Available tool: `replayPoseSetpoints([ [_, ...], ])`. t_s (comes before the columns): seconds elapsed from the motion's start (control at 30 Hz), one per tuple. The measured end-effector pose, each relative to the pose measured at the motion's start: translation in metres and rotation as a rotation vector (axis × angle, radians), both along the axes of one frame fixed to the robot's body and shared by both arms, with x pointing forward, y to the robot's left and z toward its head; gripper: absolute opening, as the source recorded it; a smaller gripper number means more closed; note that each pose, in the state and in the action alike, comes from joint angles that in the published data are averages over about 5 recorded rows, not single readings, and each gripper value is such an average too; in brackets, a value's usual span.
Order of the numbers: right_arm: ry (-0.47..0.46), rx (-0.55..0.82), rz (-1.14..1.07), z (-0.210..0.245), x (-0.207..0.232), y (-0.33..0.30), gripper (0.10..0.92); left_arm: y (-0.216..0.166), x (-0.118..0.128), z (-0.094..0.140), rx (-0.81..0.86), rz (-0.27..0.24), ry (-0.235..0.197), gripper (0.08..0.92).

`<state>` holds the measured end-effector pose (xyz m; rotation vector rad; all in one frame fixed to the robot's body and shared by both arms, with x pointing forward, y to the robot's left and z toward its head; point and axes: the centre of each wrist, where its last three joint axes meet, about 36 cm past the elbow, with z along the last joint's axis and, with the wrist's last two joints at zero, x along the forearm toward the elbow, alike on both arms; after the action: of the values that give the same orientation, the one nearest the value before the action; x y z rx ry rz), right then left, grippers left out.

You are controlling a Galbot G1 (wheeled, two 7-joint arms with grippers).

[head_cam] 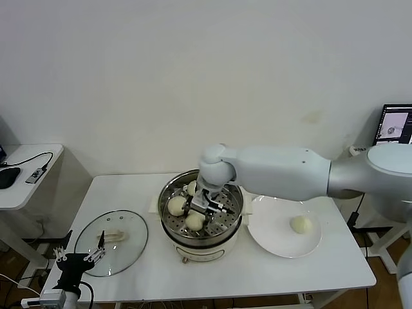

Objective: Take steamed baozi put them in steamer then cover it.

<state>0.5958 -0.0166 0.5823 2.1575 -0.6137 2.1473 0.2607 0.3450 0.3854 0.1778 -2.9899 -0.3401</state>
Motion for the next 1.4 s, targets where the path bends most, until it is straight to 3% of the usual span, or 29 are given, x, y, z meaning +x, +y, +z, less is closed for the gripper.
replayPoseSetpoints([
  [0.17, -0.009, -0.009, 0.021, -0.001, 0.003, -0.002, 0.612, -0.001, 0.001, -0.001, -0.004, -0.001, 0.0, 0.823],
  [0.43, -0.004, 0.008, 0.015, 0.003, 0.004, -0.008, 0.795, -0.001, 0.001, -0.002, -0.002, -0.003, 0.002, 0.823],
  [0.7, 0.001, 0.039, -0.059, 0.032, 0.004, -0.022, 0.823, 0.002, 0.003, 0.001, 0.005, -0.008, -0.002, 0.823],
  [1.1, -0.026, 0.083, -0.531, 0.081, 0.005, -0.11, 0.823, 0.006, 0.009, 0.001, 0.006, -0.027, -0.004, 0.823],
  [1.4, -0.022, 0.102, -0.868, 0.074, 0.0, -0.221, 0.823, 0.007, 0.017, 0.0, 0.009, -0.054, -0.001, 0.823],
])
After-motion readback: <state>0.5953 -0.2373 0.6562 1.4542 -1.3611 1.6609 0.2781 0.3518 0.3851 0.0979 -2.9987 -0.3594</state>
